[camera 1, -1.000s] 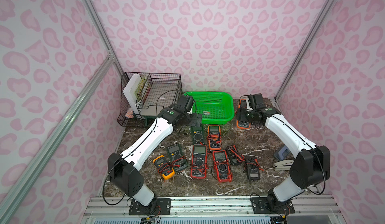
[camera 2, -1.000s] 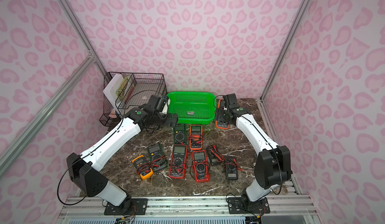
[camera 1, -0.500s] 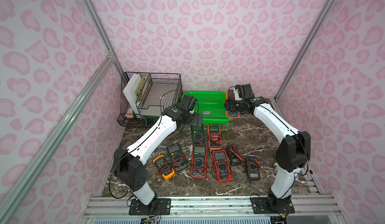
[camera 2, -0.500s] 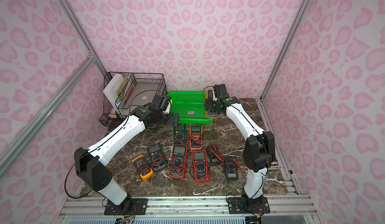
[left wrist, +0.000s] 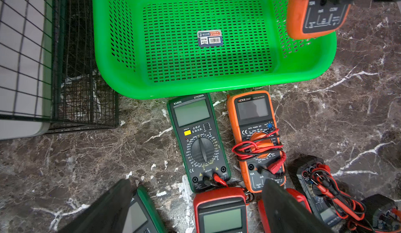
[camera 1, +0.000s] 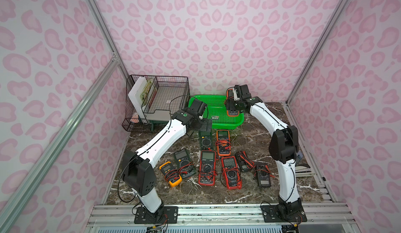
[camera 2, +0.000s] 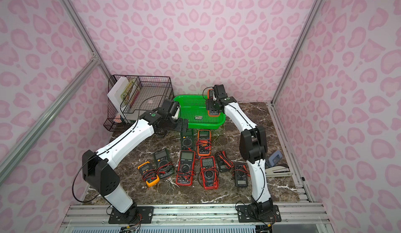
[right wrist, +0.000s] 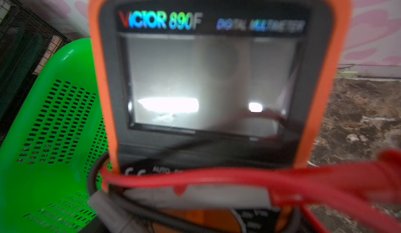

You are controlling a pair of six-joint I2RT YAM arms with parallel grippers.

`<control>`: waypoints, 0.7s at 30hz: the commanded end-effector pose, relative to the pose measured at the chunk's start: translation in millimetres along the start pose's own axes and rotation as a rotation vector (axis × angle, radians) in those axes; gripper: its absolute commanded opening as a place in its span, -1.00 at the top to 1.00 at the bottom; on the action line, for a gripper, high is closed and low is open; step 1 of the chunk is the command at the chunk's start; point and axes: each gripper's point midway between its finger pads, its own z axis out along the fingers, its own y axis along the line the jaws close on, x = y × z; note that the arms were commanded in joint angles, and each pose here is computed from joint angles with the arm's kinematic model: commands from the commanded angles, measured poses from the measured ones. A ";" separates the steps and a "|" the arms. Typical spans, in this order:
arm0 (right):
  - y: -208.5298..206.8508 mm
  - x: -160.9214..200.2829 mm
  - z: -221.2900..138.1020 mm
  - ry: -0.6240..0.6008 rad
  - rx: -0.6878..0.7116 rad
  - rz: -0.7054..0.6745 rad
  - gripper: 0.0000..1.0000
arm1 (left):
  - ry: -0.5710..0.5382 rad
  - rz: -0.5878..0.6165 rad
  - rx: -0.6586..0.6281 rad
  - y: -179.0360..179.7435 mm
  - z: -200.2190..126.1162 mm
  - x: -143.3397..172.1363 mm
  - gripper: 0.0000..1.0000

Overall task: Put the multimeter into the basket
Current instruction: Place the multimeter in the basket.

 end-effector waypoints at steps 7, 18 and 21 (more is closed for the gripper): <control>-4.2 23.6 39.7 0.070 0.050 -0.033 -0.19 | 0.022 -0.014 -0.008 1.2 1.8 4.1 -0.97; -22.5 58.1 48.0 0.153 0.100 -0.019 -0.28 | 0.045 -0.022 -0.003 -0.6 7.9 7.6 -0.97; -28.6 63.7 48.4 0.165 0.110 -0.003 -0.34 | 0.050 -0.024 -0.003 -0.7 8.6 8.5 -0.97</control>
